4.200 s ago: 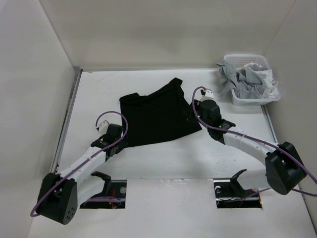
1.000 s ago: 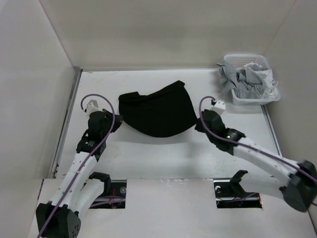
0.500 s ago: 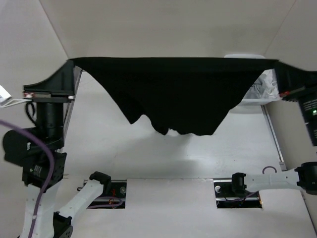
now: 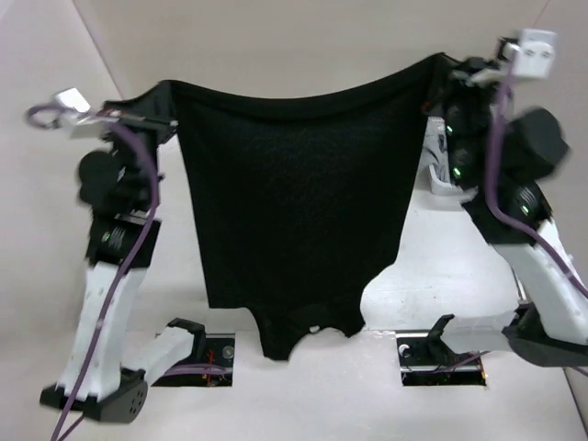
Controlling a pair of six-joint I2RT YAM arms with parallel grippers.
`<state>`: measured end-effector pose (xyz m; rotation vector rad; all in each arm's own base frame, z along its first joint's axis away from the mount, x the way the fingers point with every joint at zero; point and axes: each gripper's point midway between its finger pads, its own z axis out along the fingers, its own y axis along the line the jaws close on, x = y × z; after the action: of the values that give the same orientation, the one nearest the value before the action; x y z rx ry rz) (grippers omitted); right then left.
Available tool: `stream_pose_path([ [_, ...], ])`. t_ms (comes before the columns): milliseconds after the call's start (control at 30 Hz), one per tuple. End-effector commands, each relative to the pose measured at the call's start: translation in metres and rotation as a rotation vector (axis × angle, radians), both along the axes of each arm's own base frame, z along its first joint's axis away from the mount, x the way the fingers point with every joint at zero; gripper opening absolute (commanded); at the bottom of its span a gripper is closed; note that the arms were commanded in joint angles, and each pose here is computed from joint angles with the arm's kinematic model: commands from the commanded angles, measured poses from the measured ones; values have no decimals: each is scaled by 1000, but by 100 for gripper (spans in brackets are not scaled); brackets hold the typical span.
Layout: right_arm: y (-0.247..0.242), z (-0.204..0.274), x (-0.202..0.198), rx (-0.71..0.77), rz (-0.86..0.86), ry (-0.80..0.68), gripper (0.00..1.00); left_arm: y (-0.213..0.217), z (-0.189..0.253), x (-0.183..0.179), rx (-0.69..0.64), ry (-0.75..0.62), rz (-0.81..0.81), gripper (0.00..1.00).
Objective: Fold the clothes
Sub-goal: Flatten the tank top out
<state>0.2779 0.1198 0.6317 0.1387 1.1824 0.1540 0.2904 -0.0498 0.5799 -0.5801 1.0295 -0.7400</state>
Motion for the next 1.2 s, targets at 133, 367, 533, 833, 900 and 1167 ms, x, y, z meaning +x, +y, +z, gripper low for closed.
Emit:
stream_pose_path([
  [133,32,-100,136,105,256,265,0,5,-79,122,50,222,60,0],
  [367,20,-61,174,131,248,222,0,2,-45,169,47,196,-21,0],
  [533,11,-8,138,150,266,114,0,16,9,127,46,71,-7,0],
  [833,13,-66,81,160,295,215,0,23,-24,79,46,98,18,0],
  [900,12,-100,68,176,294,260,0,20,-54,73,33,148,8,0],
  [1167,36,-306,-17,267,398,536,1,22,-267,9,44,487,3,1],
])
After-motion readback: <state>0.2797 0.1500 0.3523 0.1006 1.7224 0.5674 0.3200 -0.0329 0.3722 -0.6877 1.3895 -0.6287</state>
